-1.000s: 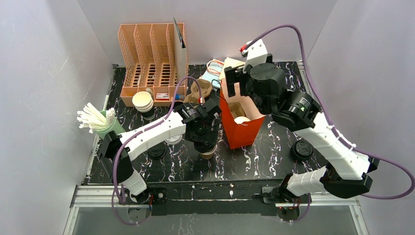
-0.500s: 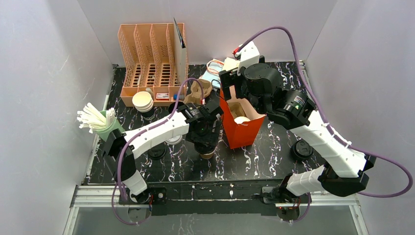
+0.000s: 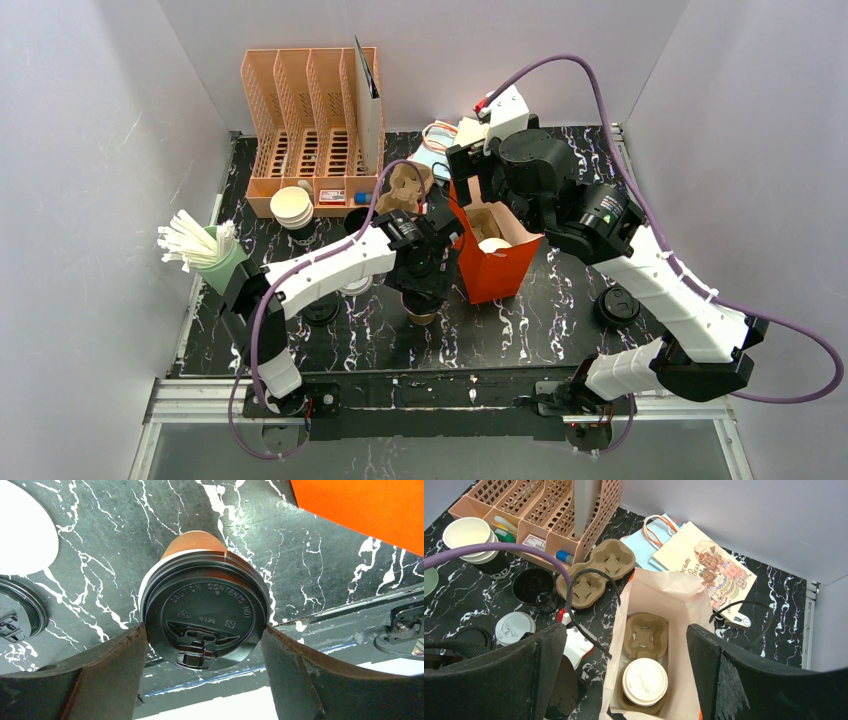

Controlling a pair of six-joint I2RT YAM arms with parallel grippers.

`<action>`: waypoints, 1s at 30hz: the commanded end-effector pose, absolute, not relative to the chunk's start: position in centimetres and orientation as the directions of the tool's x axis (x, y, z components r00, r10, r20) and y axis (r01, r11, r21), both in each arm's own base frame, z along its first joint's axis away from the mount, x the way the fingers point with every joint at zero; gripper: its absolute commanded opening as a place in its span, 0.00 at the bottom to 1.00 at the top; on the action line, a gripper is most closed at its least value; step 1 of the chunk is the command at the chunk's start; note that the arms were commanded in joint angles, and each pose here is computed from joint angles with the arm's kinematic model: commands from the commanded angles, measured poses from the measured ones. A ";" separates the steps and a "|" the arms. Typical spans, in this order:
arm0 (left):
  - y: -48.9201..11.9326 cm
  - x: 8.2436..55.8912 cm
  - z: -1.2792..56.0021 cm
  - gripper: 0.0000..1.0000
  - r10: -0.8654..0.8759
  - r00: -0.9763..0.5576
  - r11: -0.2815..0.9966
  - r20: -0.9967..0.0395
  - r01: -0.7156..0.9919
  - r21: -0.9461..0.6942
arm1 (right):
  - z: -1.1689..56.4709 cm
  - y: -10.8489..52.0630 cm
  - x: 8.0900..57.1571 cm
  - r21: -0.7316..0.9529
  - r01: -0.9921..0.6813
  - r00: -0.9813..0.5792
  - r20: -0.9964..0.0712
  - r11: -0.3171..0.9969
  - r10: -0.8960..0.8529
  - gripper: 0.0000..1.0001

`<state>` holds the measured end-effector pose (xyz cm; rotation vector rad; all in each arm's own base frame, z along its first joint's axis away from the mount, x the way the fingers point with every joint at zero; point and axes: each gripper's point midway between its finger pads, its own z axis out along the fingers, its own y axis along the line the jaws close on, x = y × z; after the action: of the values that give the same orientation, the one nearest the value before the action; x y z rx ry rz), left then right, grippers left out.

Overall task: Pack the takeout coffee
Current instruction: Close the cup lid on the coffee cup.

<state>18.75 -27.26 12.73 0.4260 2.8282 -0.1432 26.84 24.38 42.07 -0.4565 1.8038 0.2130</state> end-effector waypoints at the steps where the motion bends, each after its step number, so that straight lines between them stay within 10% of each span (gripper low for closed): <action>1: -27.9 19.3 13.4 0.77 0.298 -0.902 0.944 -0.311 0.326 -0.041 | 44.5 23.5 26.5 -0.055 -0.405 -0.181 -0.974 0.913 -0.139 0.98; 30: -26.4 18.7 13.6 0.79 0.347 -0.889 0.938 -0.300 0.327 0.114 | 44.2 23.7 26.7 -0.064 -0.410 -0.183 -0.971 0.910 -0.151 0.98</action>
<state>18.77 -27.62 13.81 0.4985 2.7724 -0.0076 26.95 24.25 42.00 -0.4575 1.8072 0.2105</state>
